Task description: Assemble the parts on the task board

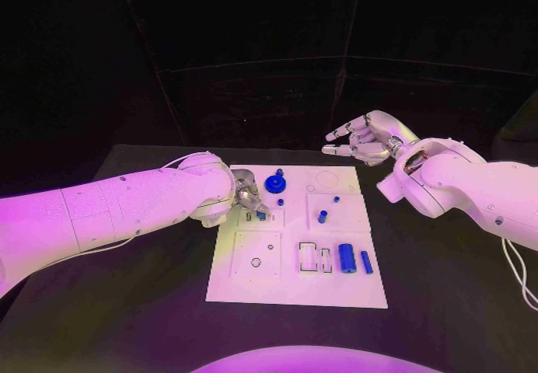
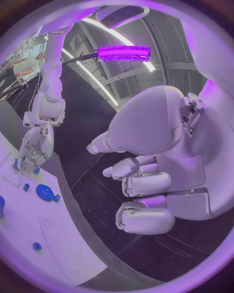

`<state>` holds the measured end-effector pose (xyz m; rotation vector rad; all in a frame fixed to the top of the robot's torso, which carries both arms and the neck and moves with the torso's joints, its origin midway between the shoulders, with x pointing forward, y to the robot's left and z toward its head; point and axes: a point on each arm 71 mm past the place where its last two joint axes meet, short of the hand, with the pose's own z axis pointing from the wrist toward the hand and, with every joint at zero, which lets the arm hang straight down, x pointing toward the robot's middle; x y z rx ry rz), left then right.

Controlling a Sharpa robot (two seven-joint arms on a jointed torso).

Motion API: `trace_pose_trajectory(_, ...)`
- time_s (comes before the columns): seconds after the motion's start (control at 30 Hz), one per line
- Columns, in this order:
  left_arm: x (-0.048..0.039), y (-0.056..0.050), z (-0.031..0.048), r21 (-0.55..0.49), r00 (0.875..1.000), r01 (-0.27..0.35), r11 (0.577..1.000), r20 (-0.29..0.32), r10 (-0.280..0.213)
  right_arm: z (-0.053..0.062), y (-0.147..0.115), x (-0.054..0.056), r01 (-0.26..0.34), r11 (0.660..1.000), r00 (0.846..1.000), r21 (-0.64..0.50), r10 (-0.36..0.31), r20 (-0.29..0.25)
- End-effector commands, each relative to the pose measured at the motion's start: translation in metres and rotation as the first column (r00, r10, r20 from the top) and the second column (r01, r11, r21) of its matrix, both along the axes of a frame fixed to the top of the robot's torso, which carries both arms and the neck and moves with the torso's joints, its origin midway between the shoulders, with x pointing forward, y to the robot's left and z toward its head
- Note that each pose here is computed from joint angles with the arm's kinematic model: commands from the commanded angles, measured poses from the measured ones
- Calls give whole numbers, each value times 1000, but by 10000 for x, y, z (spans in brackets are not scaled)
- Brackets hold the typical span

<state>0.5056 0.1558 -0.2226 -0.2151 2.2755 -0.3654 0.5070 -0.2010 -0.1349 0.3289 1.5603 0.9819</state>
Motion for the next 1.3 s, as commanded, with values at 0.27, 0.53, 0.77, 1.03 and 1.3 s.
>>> trace_pose_trajectory(0.27, -30, -7, -36, 34, 1000, 20, 999, -23, -20, 17, 16, 1, -12, 1000, 1000, 2, 12, 8)
trace_pose_trajectory(0.53, -26, 2, -40, 38, 1000, 18, 999, -25, -17, 17, 16, 3, -11, 1000, 1000, 2, 11, 9)
trace_pose_trajectory(0.77, -10, 4, -38, 33, 1000, 12, 999, -18, -12, 16, 16, 4, -11, 1000, 1000, 2, 11, 9)
trace_pose_trajectory(1.03, 0, -17, -39, 32, 1000, 14, 999, -17, -14, 16, 16, 5, -11, 1000, 1000, 2, 11, 9)
trace_pose_trajectory(1.3, 12, -34, -38, 31, 1000, 13, 999, -14, -12, 17, 20, 5, -11, 1000, 1000, 2, 11, 10)
